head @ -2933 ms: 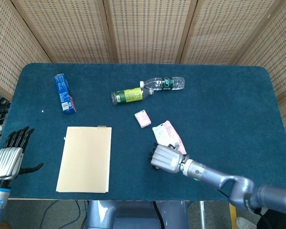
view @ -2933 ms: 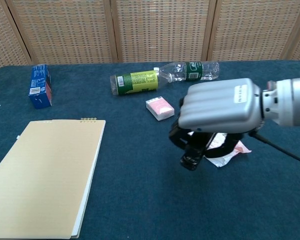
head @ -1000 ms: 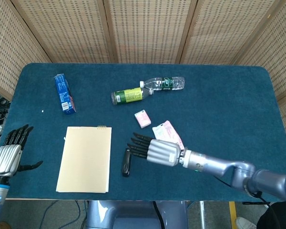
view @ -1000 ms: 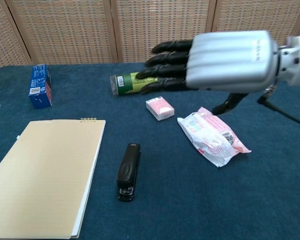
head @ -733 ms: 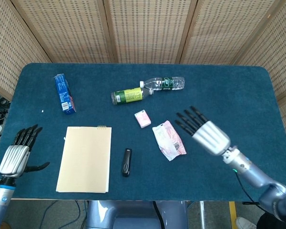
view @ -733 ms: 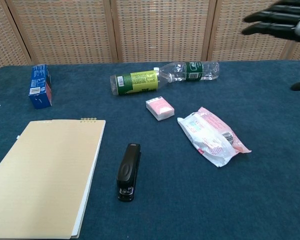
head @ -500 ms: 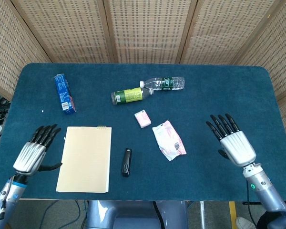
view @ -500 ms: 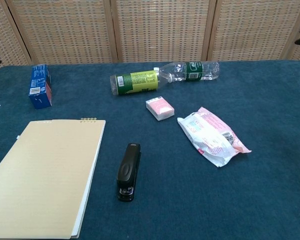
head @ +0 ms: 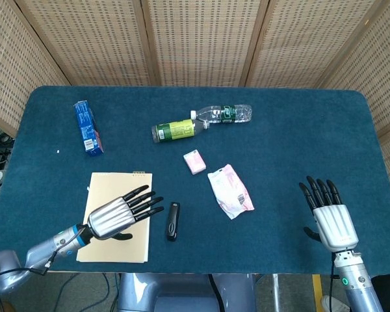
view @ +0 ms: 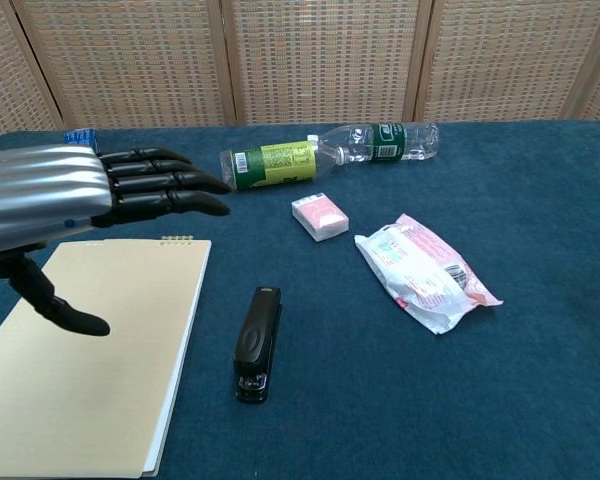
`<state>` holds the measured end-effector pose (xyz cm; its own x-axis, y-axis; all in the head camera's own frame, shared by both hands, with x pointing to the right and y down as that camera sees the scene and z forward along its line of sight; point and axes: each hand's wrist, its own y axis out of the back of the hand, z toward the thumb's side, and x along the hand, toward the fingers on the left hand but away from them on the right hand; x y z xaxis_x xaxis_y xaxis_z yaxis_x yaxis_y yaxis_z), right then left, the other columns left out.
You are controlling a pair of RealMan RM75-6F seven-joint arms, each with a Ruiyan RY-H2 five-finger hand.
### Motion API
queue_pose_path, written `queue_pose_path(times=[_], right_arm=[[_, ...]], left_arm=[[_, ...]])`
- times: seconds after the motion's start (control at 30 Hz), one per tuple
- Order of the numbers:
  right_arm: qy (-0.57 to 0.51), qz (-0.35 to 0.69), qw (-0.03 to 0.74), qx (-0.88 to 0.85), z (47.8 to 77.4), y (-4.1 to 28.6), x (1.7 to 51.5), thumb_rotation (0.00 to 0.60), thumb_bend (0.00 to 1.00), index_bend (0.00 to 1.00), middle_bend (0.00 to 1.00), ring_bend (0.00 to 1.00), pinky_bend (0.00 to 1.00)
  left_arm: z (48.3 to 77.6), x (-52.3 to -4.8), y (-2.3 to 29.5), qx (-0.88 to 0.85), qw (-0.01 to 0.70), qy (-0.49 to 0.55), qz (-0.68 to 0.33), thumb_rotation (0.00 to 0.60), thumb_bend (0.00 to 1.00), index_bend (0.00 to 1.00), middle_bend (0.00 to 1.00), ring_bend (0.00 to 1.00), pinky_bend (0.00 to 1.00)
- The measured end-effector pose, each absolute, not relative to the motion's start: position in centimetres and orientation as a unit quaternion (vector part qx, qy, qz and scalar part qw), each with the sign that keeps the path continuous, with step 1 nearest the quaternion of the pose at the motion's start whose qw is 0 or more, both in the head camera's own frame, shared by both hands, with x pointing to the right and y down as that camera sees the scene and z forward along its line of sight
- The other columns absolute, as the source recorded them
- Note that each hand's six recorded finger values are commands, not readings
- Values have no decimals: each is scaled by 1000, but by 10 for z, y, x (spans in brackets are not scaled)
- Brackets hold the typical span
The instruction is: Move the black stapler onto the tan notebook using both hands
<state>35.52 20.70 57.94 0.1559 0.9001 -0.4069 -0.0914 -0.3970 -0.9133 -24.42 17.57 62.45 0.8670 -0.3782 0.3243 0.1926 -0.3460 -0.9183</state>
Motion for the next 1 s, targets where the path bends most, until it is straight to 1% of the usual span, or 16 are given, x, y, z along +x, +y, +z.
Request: queue_pose_path(times=[0.07, 0.17, 0.3, 0.43, 0.53, 0.7, 0.83, 1.0], right_arm=[[-330, 563, 441, -616, 579, 204, 357, 600, 0, 0, 0, 0, 0], [-337, 567, 438, -611, 579, 200, 363, 600, 0, 0, 0, 0, 0], [-340, 573, 433, -607, 581, 197, 368, 600, 0, 0, 0, 0, 0], [-348, 573, 429, -606, 581, 193, 372, 600, 0, 0, 0, 0, 0], [-350, 573, 430, -604, 581, 192, 374, 600, 0, 0, 0, 0, 0], [-354, 577, 427, -599, 582, 191, 379, 600, 0, 0, 0, 0, 0], [-358, 583, 421, -596, 583, 189, 384, 600, 0, 0, 0, 0, 0], [-363, 585, 416, -594, 582, 188, 389, 600, 0, 0, 0, 0, 0]], left_arm=[[632, -239, 170, -770, 592, 34, -237, 600, 109, 0, 0, 0, 0], [645, -234, 161, -752, 622, -2, -218, 600, 195, 18, 0, 0, 0], [664, -229, 149, -730, 653, -45, -196, 600, 314, 104, 0, 18, 0], [684, -214, 143, -716, 673, -81, -170, 600, 370, 166, 28, 78, 3], [694, -198, 144, -714, 678, -96, -145, 600, 394, 192, 51, 100, 33], [701, -173, 147, -717, 680, -110, -112, 600, 394, 195, 61, 133, 84], [708, -156, 149, -714, 682, -131, -94, 600, 396, 211, 82, 153, 92], [715, -145, 154, -710, 681, -155, -84, 600, 396, 223, 82, 153, 108]])
